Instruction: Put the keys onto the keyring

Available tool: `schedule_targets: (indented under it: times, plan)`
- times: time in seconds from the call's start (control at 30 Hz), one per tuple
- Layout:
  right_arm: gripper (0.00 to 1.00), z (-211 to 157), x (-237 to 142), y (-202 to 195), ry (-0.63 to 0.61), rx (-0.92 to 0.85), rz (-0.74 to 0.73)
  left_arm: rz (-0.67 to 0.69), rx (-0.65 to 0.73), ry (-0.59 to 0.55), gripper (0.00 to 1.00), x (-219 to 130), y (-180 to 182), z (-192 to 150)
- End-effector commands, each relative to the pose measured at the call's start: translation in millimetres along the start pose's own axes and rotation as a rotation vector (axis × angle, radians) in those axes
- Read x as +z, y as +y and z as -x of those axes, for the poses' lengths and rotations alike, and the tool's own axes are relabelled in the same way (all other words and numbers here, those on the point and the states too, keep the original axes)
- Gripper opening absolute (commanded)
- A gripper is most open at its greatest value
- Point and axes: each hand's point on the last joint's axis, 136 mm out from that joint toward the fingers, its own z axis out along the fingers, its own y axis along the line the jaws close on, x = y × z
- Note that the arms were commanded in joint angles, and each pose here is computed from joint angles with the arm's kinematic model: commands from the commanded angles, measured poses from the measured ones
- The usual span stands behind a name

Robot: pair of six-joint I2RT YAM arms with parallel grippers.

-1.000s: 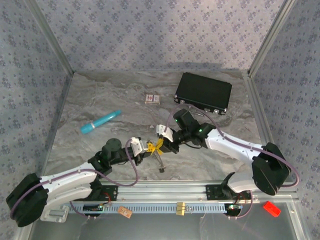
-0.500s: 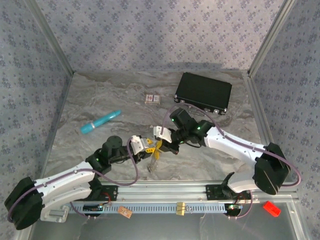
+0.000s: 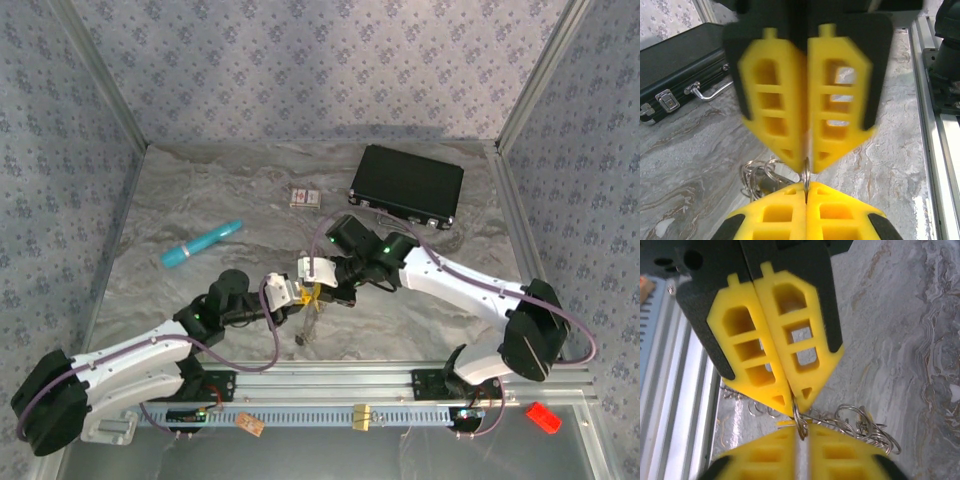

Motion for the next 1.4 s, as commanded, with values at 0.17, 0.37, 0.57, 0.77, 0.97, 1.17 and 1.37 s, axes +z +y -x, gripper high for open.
schedule_targets:
  times: [0.17,0.37,0.57,0.77,0.97,1.17,1.37]
  plan:
    - [0.29,1.7,-14.1,-1.4,-0.195,0.123,0.014,0.012,-0.021,-0.142,0.0,-5.7,1.2,20.2]
    - [0.29,2.3,-7.2,-0.8,-0.237,0.147,0.029,0.016,-0.027,-0.163,0.0,-7.0,1.5,20.3]
    - [0.32,-17.7,8.6,0.8,-0.213,0.186,0.024,0.029,-0.031,-0.162,0.0,-7.4,3.3,18.5]
    - [0.35,-23.1,20.1,5.0,-0.242,0.202,-0.018,0.041,-0.032,-0.166,0.0,-7.9,5.3,18.3]
    - [0.37,-23.5,29.7,1.4,-0.246,0.201,-0.079,0.06,-0.032,-0.163,0.0,-9.0,8.2,17.8]
    - [0.36,-21.6,36.4,-7.6,-0.274,0.204,-0.171,0.069,-0.032,-0.171,0.0,-10.4,9.7,19.6]
    - [0.36,-17.9,36.5,-15.7,-0.314,0.198,-0.241,0.08,-0.035,-0.17,0.0,-10.7,11.9,19.7]
